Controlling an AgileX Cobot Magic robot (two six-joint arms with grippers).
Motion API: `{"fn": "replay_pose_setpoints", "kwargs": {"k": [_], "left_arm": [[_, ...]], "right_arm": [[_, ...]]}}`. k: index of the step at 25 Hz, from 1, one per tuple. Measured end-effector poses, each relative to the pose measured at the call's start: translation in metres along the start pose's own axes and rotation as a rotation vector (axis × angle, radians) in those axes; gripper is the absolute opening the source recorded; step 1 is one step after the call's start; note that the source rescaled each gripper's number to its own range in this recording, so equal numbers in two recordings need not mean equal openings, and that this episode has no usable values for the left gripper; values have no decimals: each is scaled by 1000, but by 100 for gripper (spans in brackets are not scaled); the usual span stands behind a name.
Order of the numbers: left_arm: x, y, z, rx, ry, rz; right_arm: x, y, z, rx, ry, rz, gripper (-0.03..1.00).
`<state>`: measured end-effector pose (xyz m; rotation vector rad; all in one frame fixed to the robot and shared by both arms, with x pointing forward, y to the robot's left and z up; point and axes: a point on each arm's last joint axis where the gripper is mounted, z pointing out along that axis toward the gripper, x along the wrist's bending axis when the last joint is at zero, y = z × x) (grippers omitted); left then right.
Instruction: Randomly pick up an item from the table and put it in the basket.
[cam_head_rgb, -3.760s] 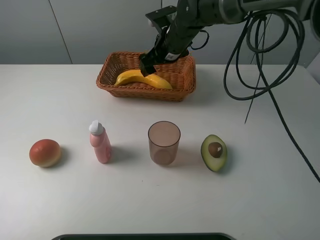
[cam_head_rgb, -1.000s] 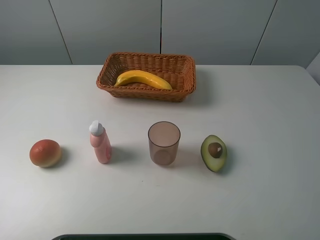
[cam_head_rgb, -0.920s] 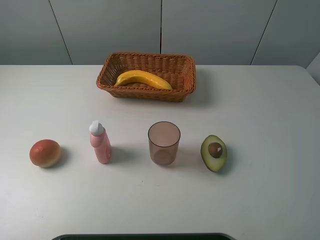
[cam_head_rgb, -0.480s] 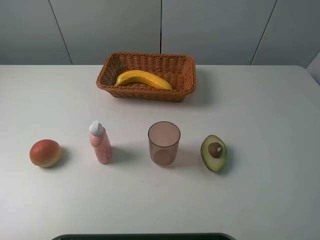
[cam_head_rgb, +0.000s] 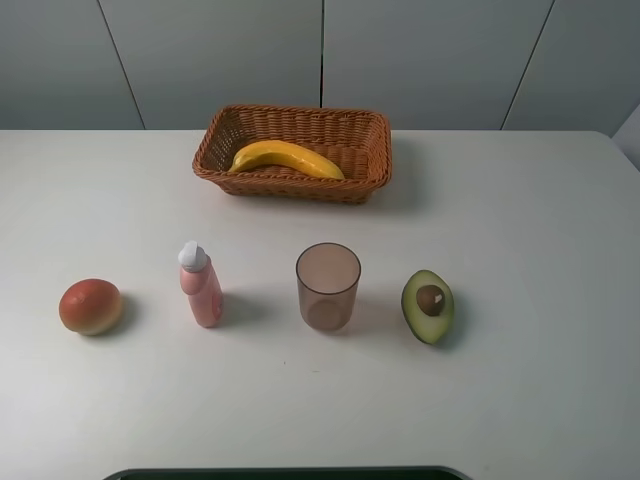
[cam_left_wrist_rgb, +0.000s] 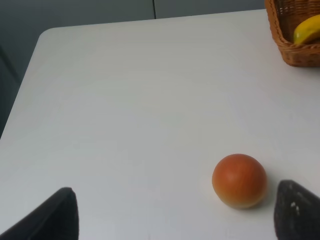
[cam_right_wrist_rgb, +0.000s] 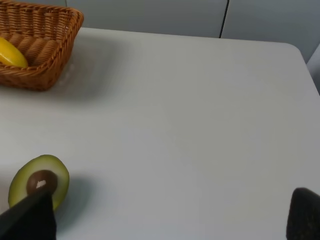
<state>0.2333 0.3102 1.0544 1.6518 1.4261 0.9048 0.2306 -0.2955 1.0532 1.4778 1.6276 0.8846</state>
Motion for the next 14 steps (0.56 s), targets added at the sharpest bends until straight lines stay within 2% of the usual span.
{"fn": "replay_pose_setpoints", "kwargs": {"k": [14], "left_arm": [[0,0,0,0,0,2]], "right_arm": [[0,0,0,0,0,0,100]]}}
